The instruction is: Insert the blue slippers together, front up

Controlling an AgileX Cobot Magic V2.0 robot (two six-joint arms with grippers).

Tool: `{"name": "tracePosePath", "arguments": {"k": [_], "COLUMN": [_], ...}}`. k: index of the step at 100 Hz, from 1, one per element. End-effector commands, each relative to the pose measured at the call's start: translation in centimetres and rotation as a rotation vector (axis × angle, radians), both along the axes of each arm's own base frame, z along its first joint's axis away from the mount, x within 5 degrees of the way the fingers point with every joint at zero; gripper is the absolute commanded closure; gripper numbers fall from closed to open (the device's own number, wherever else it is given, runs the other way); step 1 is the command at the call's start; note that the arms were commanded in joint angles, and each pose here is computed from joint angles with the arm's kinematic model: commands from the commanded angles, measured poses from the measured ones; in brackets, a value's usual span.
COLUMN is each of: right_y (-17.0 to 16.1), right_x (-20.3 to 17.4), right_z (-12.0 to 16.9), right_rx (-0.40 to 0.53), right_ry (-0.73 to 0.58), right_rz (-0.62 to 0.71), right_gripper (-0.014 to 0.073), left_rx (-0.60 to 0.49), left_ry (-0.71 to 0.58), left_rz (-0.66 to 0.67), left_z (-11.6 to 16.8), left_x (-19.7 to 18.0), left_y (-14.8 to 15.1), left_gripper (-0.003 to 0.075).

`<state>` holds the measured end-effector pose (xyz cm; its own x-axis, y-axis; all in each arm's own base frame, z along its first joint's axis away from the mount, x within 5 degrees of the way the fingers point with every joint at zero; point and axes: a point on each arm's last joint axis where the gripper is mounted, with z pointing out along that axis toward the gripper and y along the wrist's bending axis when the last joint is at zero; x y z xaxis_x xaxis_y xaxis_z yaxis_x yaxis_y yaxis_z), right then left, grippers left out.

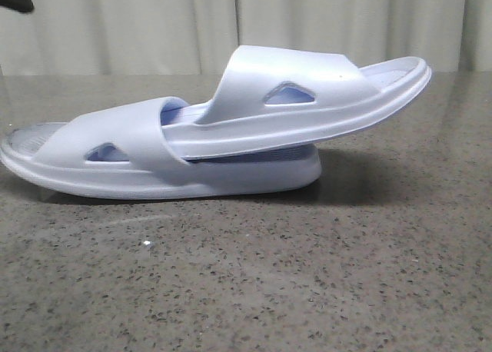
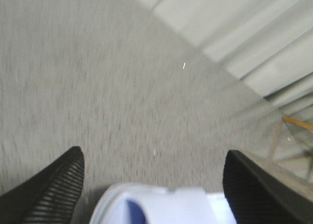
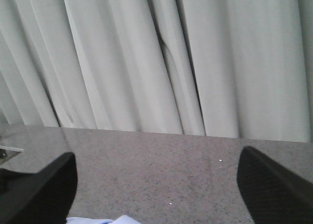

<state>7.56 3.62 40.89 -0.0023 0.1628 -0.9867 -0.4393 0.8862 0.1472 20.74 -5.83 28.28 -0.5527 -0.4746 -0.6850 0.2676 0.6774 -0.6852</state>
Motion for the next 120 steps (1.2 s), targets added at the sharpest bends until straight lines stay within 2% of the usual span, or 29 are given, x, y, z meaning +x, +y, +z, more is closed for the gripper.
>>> {"name": "tracePosePath", "arguments": {"k": [1,22,38,73,95,120], "right_y": [-0.3,-0.8,-1.4,-3.7,-5.3,-5.2], "right_x": [-0.1,0.0,-0.7,-4.0,-5.8,-5.7], "right_z": [1.3,0.7,-0.3,-5.6,-10.8,-10.7], "right_rx": [-0.048,-0.188,-0.237,-0.272,-0.241,-0.246], "right_ry": [-0.093,-0.088,-0.113,-0.093,0.024,-0.007], "right_rz": [-0.028,-0.093,-0.12,-0.175,-0.224,-0.224], "right_gripper": [0.0015,0.0015,0.0015,0.0015,0.0015,0.0015], "left_rx": [0.009,0.182,0.246,0.273,0.33,0.376], "left_ry": [-0.162,-0.339,-0.448,-0.509,-0.537,-0.52], "left_rz": [0.045,0.137,0.175,0.197,0.198,0.203], "left_z": [3.4,6.0,6.6,1.9,-1.2,-2.8], "left_x": [-0.9,-4.4,-7.5,-12.5,-14.2,-14.3], "left_y": [0.3,1.6,2.1,2.5,2.7,2.9], "left_gripper": [0.02,0.02,0.02,0.02,0.02,0.0221]}}
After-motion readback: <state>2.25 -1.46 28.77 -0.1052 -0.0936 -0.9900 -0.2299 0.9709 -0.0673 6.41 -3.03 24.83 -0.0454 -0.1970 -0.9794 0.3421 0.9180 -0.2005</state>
